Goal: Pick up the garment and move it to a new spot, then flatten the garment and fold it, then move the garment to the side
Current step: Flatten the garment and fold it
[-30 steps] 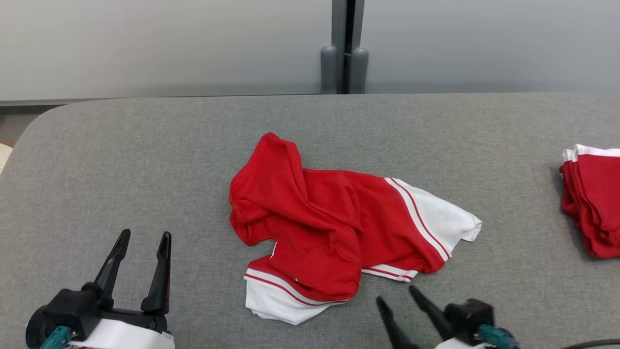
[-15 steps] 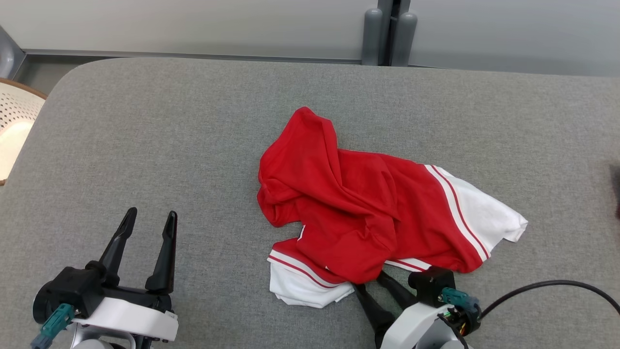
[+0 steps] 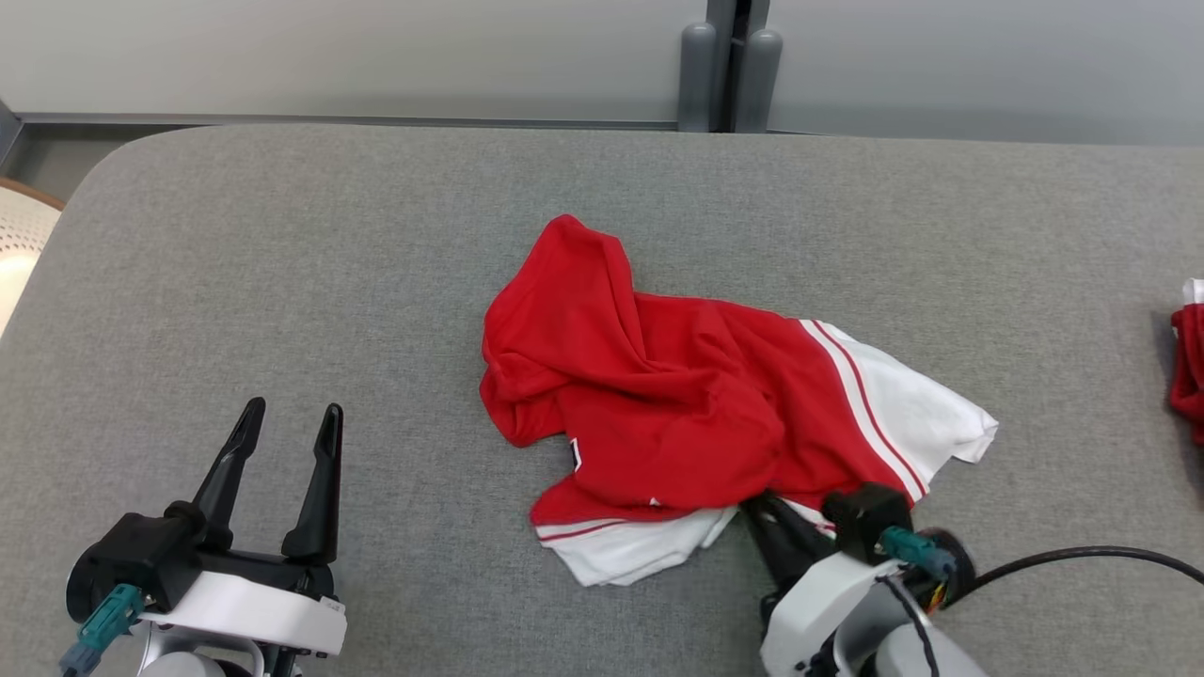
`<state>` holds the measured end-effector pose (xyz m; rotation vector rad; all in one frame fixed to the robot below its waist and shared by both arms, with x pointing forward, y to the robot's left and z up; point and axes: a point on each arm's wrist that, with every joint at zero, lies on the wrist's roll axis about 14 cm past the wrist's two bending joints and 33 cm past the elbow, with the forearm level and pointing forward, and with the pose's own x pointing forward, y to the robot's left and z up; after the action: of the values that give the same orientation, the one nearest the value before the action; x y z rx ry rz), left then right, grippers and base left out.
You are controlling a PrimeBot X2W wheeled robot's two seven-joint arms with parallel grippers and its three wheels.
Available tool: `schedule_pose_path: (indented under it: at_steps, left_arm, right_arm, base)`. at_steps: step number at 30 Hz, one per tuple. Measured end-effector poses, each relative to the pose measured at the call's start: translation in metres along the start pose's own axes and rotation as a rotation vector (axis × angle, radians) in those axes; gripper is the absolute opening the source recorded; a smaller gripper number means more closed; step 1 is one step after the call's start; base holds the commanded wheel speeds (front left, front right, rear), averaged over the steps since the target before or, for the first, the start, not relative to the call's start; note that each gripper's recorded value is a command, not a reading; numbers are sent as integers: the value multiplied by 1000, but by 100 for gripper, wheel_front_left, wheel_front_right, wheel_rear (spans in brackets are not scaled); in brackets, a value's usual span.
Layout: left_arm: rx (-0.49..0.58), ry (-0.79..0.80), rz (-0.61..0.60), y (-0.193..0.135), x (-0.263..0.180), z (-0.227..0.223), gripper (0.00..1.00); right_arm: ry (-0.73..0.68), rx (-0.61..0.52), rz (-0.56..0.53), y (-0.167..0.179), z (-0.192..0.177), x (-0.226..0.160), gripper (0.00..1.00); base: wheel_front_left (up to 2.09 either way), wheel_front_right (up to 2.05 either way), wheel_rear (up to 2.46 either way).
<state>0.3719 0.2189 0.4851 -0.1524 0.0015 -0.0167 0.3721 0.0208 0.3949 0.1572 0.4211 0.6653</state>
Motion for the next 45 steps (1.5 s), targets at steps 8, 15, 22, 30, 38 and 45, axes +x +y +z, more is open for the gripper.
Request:
schedule_pose_path:
  at_steps: [8,15,22,30,38,45]
  left_arm:
    - [-4,-7,-15,-6,5,0,100]
    - [-15,-13,-24,-11,8,1,100]
    - [-25,-11,-25,-12,8,-1,100]
    - [-27,9,-29,-11,11,-8,100]
    - [-13,7,-54,-15,13,-7,100]
    - [5,5,-47,-13,3,-4,100]
  right_arm:
    - [-84,-266,-197,-53,71,-21,0]
    - [-200,-481,-305,-79,154,-43,0]
    - [-138,-452,-268,-62,129,-37,0]
    - [102,-208,-204,-43,9,-45,0]
    - [-72,-53,-234,-48,26,-62,100]
    - [-278,-54,-308,-61,73,-92,100]
  base:
    - [0,0,0]
    - [0,0,0]
    - [0,0,0]
    - [0,0,0]
    - [0,0,0]
    - [0,0,0]
